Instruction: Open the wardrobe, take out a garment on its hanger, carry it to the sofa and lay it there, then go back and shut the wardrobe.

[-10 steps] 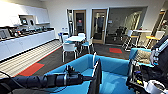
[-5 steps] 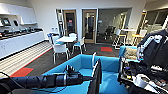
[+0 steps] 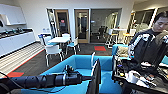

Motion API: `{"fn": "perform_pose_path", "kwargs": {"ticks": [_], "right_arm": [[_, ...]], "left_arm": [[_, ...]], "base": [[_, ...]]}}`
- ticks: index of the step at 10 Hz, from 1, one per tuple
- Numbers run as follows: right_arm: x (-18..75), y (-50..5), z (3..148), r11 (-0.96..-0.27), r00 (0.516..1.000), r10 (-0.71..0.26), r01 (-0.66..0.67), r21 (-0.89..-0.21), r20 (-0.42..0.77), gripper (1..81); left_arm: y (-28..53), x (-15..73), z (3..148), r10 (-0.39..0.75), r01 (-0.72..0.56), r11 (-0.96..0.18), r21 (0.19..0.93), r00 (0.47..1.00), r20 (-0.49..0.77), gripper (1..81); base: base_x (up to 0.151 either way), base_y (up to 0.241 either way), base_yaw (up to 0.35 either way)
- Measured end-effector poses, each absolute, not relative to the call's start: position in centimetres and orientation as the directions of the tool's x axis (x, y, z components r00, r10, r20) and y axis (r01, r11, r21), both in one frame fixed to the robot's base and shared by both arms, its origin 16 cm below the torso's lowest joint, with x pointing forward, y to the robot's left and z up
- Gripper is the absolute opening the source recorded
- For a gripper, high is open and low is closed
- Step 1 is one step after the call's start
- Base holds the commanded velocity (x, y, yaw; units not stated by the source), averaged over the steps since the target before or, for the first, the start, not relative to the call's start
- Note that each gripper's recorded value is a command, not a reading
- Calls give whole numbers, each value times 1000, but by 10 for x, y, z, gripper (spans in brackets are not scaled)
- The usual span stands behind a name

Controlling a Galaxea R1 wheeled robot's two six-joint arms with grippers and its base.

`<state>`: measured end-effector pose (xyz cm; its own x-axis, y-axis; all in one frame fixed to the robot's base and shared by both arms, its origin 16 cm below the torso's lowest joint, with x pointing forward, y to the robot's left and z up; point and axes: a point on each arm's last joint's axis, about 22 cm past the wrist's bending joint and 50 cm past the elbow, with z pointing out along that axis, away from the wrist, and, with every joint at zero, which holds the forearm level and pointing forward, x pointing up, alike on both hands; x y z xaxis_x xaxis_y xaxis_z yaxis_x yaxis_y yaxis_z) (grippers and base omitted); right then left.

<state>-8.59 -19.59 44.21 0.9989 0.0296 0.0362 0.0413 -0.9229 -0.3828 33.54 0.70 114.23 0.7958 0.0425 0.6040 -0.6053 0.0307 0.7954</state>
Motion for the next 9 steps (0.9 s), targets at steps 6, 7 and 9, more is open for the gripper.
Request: {"fn": "perform_pose_path", "kwargs": {"ticks": [6, 7, 9], "right_arm": [[-84, -196, 442, -923, 999, 31, 43, -383, 37, 811], [-84, -196, 442, -923, 999, 31, 43, -383, 37, 811], [-84, -196, 442, -923, 999, 31, 43, -383, 37, 811]], "left_arm": [[10, 337, 1140, 46, -603, 23, 798, 798, 601, 10], [10, 337, 1140, 46, -603, 23, 798, 798, 601, 10], [10, 336, 1136, 47, -594, 21, 805, 804, 592, 10]], "base": [[0, 0, 0], [0, 0, 0], [0, 0, 0]]}}
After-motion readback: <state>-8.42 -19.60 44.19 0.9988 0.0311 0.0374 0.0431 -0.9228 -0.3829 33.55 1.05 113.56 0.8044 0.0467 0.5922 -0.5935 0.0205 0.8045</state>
